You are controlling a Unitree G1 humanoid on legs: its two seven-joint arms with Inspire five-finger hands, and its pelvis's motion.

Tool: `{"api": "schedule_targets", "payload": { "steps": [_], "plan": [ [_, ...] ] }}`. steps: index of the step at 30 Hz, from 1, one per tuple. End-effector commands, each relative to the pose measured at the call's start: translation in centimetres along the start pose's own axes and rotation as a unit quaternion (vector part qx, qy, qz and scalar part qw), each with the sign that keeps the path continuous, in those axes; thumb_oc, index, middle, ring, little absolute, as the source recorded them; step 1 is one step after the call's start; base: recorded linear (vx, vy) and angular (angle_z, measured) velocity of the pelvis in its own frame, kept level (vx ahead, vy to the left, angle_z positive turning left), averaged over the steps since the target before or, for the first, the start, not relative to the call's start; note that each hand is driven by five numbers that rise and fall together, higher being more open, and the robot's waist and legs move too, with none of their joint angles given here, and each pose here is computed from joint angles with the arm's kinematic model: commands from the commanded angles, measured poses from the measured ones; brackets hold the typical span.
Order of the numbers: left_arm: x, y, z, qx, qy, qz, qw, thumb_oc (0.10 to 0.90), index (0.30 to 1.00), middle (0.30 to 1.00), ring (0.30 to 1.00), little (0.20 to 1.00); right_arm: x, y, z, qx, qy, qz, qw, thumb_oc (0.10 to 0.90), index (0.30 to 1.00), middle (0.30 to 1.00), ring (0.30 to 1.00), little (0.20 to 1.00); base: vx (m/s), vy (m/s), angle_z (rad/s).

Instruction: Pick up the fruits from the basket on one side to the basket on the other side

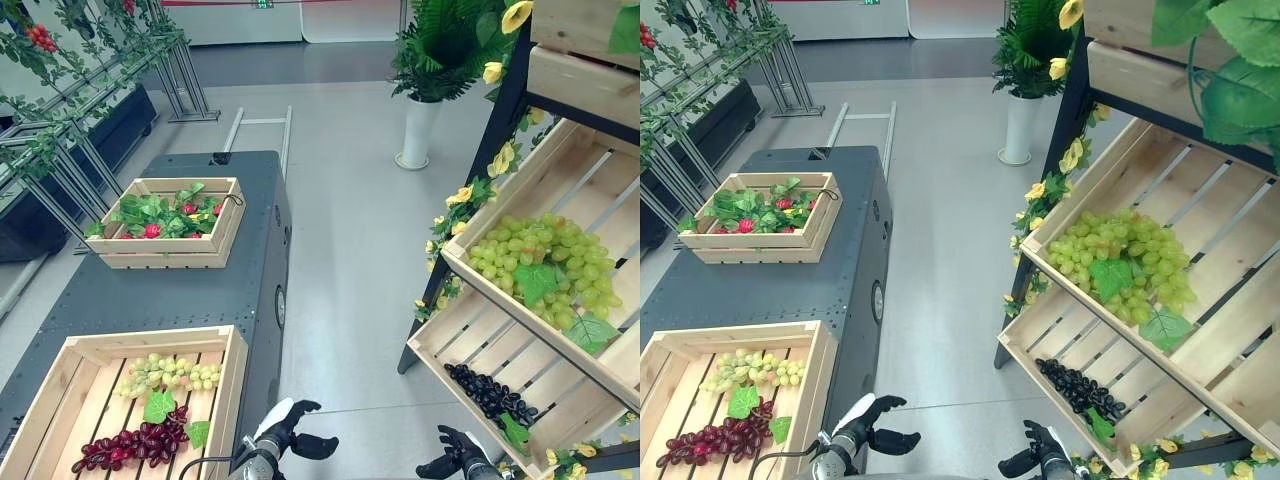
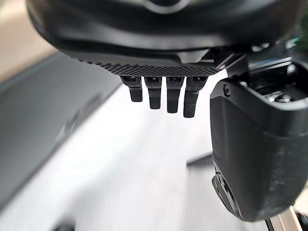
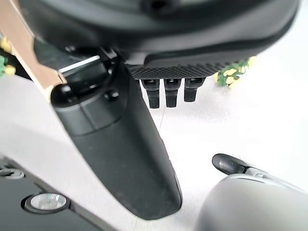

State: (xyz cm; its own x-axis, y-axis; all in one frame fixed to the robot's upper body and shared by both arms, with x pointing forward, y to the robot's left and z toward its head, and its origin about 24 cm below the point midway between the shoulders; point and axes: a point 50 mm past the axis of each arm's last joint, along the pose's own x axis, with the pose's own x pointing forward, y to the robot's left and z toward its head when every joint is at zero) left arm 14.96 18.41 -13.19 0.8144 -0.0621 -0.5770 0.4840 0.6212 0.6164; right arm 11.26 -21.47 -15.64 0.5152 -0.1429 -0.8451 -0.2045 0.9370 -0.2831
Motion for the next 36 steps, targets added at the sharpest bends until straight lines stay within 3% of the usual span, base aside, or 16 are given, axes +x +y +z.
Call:
{"api": "schedule_targets", "payload": {
  "steps": [1,3,7,11,21,28,36],
  "plan": [
    [2.5,7.0,2.8,0.025,-0.076,0.159,0.984,0.8,0.9,0.9,0.9,0.9,0.6,-1.5,2.3,-0.011,-0.035,0.0,0.999,0.8,0.9,0.9,0.9,0.9,-0.03,0.052,0.07],
    [2.2,11.3,2.6,0.015,-0.086,0.241,0.966,0.8,0.9,0.9,0.9,0.9,0.5,-2.3,2.0,-0.011,-0.035,-0.01,0.999,0.8,0.9,0.9,0.9,0.9,-0.05,0.061,0.13],
    [1.0,16.8,2.7,-0.027,-0.102,0.328,0.939,0.8,0.9,0.9,0.9,0.9,0.2,-2.8,1.2,-0.01,-0.03,-0.02,0.999,0.8,0.9,0.9,0.9,0.9,-0.03,0.044,0.21],
    [-0.4,20.6,2.6,-0.022,-0.104,0.395,0.913,0.8,0.9,0.9,0.9,0.9,0.0,-2.6,0.9,-0.005,-0.03,-0.024,0.999,0.8,0.9,0.9,0.9,0.9,-0.01,0.033,0.3],
    [-3.4,26.1,-0.3,0.037,-0.034,0.479,0.877,0.8,0.9,0.9,0.9,0.9,0.1,-4.3,2.5,0.002,-0.065,-0.039,0.997,0.8,0.9,0.9,0.9,0.9,-0.02,0.041,0.27],
    [-7.1,29.9,-3.5,0.082,0.046,0.538,0.837,0.8,0.9,0.9,0.9,0.9,0.1,-6.3,4.2,-0.007,-0.1,-0.056,0.993,0.8,0.9,0.9,0.9,0.9,-0.04,0.11,0.23],
    [-9.6,36.0,-1.3,0.148,0.048,0.604,0.781,0.8,0.9,0.9,0.9,0.9,0.3,-8.0,8.7,-0.03,-0.164,-0.067,0.984,0.8,0.9,0.9,0.9,0.9,-0.12,0.082,0.06]
  ]
}}
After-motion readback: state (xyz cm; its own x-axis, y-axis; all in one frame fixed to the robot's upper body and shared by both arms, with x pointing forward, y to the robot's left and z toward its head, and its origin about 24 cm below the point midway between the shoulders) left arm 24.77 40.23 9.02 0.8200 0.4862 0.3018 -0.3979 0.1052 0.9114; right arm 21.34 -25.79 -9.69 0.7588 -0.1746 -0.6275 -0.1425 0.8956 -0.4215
